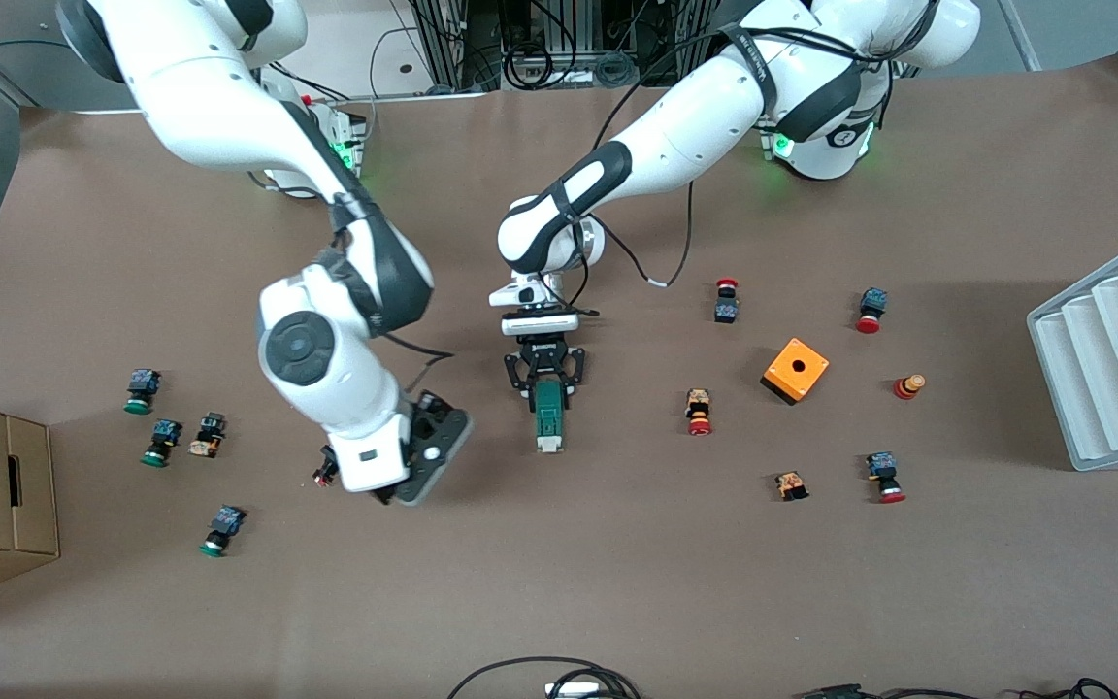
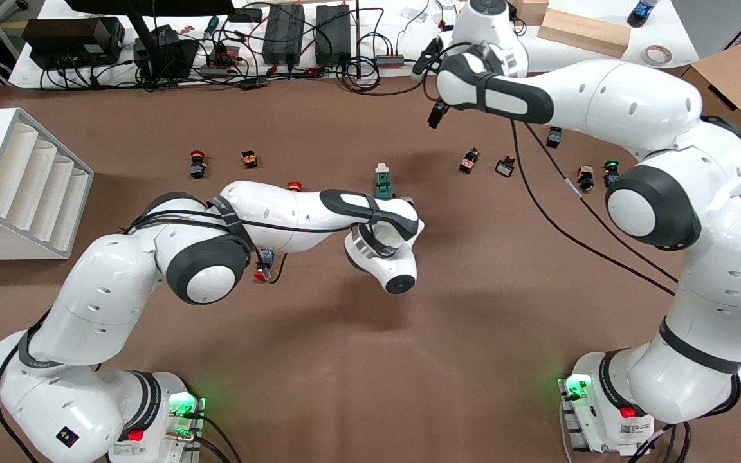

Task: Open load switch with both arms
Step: 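Hold the switch with the left gripper while the right gripper reaches over, then lower the right gripper onto the white lever of the switch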

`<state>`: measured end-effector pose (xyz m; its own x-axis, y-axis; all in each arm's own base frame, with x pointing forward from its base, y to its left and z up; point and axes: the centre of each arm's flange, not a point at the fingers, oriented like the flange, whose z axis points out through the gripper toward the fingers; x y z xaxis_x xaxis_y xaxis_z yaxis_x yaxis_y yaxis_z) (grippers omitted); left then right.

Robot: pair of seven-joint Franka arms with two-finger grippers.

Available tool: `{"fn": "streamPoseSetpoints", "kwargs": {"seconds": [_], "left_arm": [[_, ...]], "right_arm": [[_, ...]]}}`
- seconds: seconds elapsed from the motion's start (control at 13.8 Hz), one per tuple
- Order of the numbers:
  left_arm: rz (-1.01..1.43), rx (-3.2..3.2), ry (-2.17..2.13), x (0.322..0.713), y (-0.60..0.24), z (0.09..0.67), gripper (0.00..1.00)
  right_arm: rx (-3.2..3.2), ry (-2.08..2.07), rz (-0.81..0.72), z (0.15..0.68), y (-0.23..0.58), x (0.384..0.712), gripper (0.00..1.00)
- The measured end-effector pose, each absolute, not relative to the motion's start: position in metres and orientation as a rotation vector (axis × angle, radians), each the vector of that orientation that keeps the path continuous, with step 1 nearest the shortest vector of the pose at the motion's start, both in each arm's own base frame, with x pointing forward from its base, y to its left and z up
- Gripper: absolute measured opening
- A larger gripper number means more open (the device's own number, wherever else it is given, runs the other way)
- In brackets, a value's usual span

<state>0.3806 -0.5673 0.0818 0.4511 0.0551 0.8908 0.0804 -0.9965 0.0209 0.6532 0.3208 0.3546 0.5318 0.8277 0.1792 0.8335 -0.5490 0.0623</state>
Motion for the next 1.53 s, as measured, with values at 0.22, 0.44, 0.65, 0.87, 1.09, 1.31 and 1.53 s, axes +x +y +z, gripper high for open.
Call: {"fn": "streamPoseSetpoints", "kwargs": {"seconds": [0.22,0.44,0.65,0.87,1.09,1.31,1.53], "left_arm": [[-1.635,-2.650,-0.125,0.380,-0.568,0.081,0.58],[-1.680,-2.629,-0.141,0.378,-0.568,0.076,0.58],[-1.750,-2.586,-0.152,0.373,-0.568,0.068,0.58],[-1.755,-2.583,-0.156,0.373,-0.568,0.067,0.58],[-1.770,-2.572,-0.139,0.372,-0.568,0.065,0.58],[-1.782,-2.562,-0.128,0.371,-0.568,0.063,0.58],[-1.803,-2.546,-0.118,0.370,-0.568,0.060,0.58]], "right_arm": [[-2.677,-1.564,-0.319,0.333,0.338,0.652,1.00],[-2.651,-1.609,-0.329,0.320,0.345,0.656,1.00],[-2.645,-1.675,-0.400,0.311,0.367,0.652,1.00],[-2.642,-1.768,-0.407,0.306,0.395,0.637,0.99],[-2.617,-1.816,-0.381,0.292,0.414,0.625,1.00],[-2.598,-1.853,-0.350,0.276,0.426,0.616,0.99],[-2.588,-1.869,-0.335,0.268,0.433,0.611,0.98]]}}
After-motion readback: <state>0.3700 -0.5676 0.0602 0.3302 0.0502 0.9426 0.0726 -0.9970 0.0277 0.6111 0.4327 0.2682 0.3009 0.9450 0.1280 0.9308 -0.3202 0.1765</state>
